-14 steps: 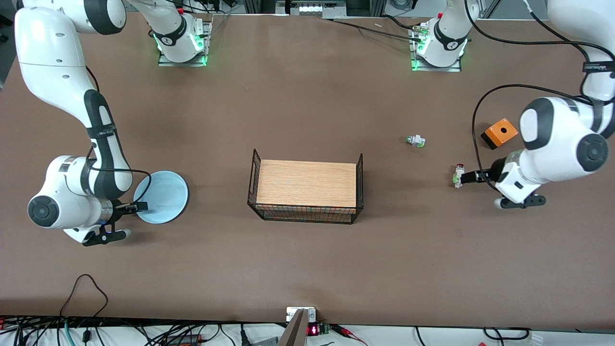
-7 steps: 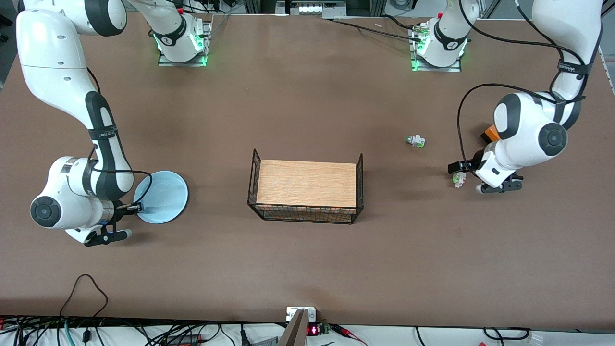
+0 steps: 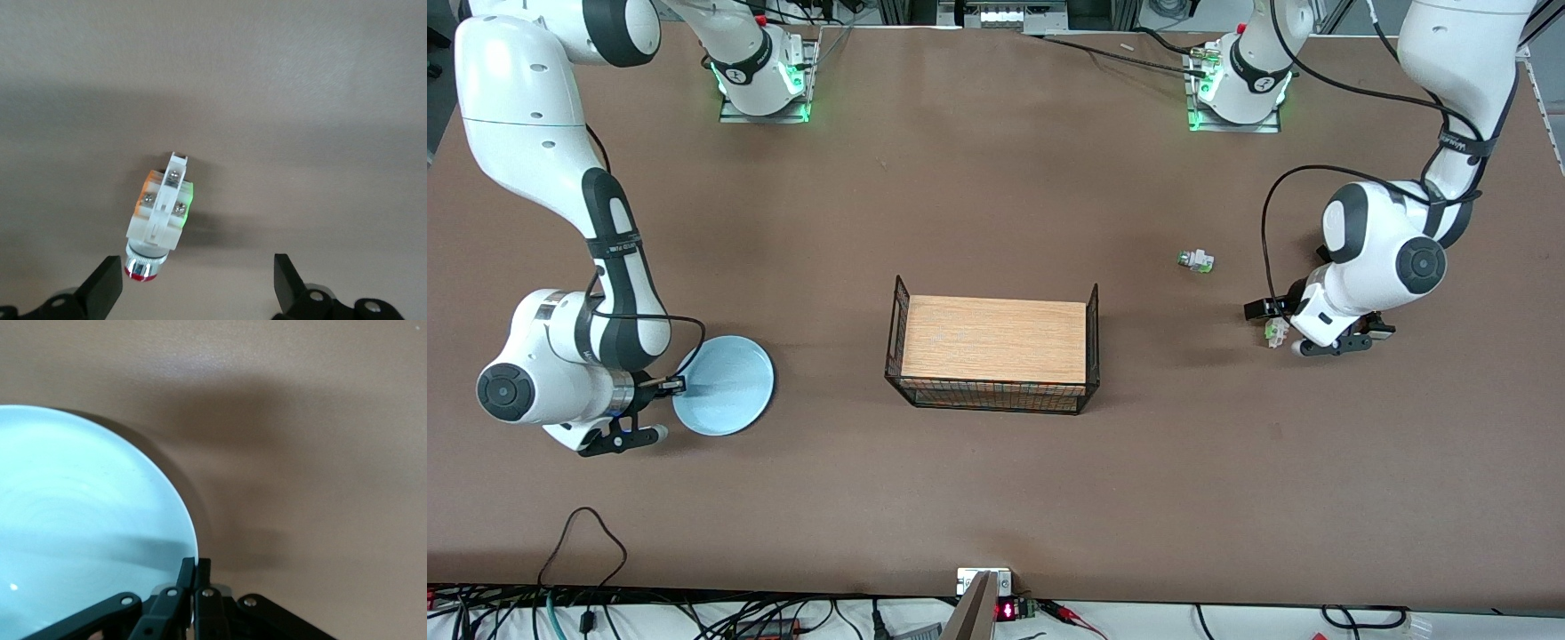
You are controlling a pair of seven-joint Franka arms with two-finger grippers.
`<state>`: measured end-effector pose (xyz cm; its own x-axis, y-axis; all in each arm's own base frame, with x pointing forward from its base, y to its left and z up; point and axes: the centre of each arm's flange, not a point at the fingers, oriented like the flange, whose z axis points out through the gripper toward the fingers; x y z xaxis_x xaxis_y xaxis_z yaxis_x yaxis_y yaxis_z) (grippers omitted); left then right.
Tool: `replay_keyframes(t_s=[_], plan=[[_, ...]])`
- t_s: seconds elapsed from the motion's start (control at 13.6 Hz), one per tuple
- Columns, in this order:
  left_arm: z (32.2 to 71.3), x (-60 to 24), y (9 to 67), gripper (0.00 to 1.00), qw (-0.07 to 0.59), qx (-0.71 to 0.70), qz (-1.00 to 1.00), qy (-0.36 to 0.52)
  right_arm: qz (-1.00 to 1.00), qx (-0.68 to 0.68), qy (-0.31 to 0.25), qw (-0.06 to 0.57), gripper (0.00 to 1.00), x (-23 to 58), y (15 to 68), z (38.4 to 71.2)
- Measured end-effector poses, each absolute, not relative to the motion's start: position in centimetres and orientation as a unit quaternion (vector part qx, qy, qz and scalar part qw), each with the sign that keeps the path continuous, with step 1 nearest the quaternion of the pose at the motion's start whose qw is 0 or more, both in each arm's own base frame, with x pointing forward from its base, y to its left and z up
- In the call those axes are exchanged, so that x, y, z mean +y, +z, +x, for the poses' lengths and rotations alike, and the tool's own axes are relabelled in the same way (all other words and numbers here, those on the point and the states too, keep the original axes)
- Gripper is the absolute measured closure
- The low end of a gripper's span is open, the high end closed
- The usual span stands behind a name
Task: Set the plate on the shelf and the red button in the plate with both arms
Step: 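Grasp the plate rim with the right gripper while the left grasps the button, then carry the blue plate with the right gripper over the wire basket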
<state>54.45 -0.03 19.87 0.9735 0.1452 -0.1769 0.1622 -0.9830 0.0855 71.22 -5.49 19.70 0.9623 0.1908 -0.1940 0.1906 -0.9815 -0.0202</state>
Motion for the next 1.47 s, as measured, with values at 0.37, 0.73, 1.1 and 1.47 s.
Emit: replay_keyframes(t_s=[0.37, 0.73, 1.1, 1.47], plan=[[54.7, 0.1, 18.0, 0.0, 0.052, 0.08, 0.991, -0.094, -0.99, -0.077, 0.11, 0.034, 0.97, -5.4, 21.2, 71.2], [55.9, 0.3, 18.1, 0.0, 0.05, 0.078, 0.992, -0.087, -0.986, -0.08, 0.139, 0.044, 0.97, -5.1, 24.8, 71.3], [56.1, 1.2, 17.8, 0.0, 0.047, 0.084, 0.991, -0.089, -0.981, -0.077, 0.163, 0.076, 0.97, -4.7, 30.6, 71.4], [55.8, 1.5, 17.6, 0.07, 0.046, 0.085, 0.99, -0.099, -0.979, -0.056, 0.167, 0.099, 0.97, -2.9, 38.4, 69.9]])
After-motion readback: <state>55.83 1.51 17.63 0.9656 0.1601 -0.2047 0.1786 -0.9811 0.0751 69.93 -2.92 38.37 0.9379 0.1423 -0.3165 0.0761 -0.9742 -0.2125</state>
